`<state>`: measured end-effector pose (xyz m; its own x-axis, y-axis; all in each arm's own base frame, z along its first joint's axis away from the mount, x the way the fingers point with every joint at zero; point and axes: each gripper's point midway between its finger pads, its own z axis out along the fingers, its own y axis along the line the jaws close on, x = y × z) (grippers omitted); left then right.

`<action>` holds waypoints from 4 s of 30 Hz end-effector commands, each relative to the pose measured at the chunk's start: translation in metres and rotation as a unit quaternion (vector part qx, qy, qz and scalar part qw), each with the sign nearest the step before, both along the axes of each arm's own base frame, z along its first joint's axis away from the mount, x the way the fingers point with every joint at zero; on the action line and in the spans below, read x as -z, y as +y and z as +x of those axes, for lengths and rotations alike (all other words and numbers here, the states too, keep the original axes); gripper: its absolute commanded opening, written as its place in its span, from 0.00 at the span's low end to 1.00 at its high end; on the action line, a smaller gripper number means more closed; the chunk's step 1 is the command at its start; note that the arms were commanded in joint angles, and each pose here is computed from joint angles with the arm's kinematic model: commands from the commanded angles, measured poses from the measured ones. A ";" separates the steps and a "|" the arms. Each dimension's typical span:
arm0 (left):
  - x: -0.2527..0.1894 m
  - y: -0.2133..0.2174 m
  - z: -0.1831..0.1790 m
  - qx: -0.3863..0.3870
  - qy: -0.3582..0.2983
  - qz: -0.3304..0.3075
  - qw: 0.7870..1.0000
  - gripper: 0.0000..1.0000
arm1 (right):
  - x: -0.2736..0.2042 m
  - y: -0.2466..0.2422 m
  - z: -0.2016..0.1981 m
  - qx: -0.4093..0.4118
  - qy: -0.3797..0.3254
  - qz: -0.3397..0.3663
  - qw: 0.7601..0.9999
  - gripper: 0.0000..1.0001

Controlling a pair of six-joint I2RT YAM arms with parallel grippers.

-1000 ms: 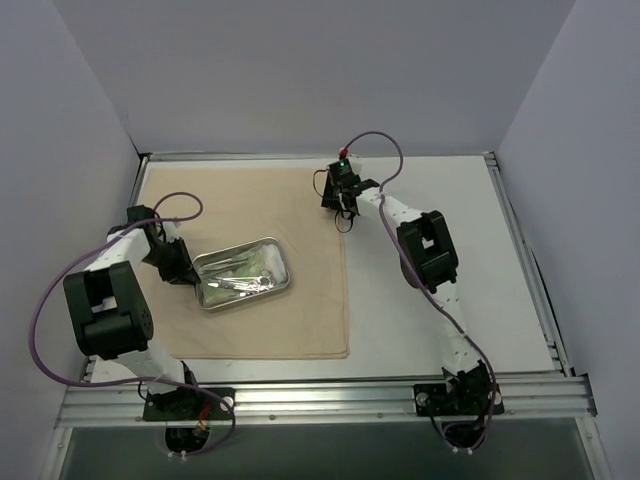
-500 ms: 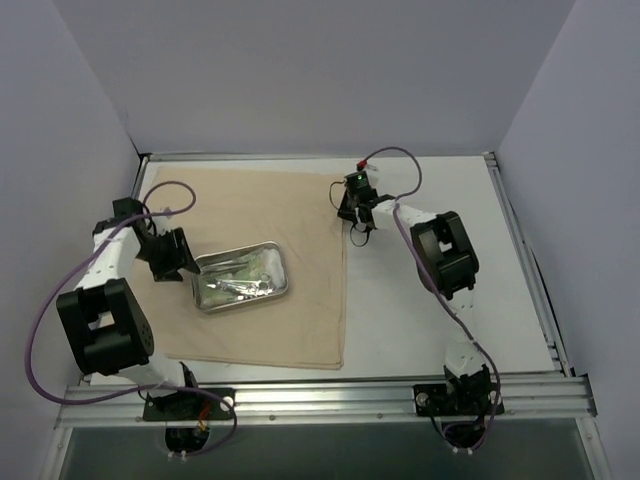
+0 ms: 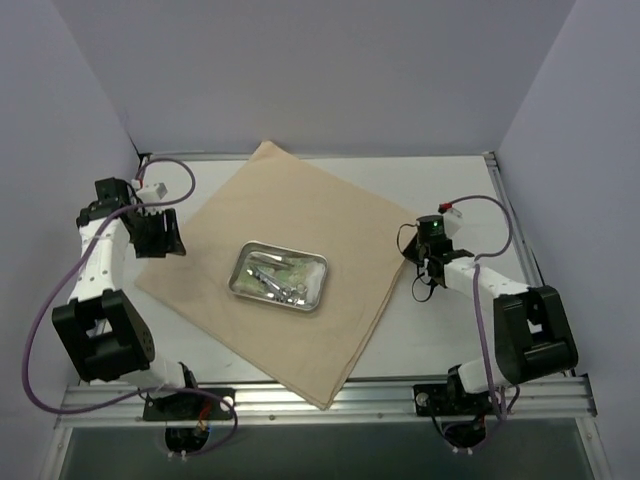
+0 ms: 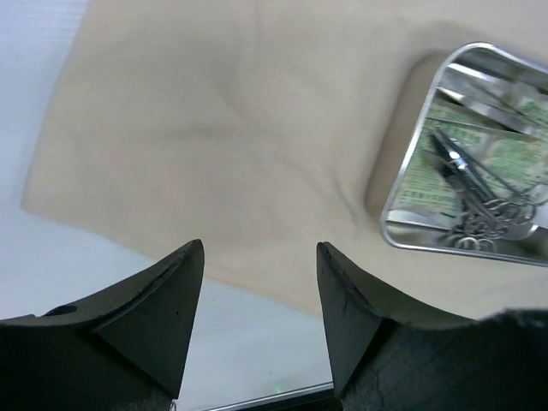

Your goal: Prepare the surgical pack

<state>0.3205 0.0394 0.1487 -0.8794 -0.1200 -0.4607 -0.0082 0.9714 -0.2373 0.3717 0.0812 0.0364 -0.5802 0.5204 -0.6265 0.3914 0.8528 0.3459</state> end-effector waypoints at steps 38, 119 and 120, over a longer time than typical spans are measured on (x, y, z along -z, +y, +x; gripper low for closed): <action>0.113 0.120 -0.008 -0.028 0.098 0.136 0.985 0.59 | 0.047 -0.097 0.051 0.003 0.084 0.013 0.996 0.00; 0.026 0.038 -0.002 0.051 -0.029 0.139 0.989 0.58 | 0.004 0.095 -0.026 -0.349 0.104 -0.072 0.928 0.00; 0.026 0.037 -0.003 0.052 -0.029 0.140 0.988 0.58 | 0.006 0.095 -0.029 -0.350 0.106 -0.068 0.928 0.00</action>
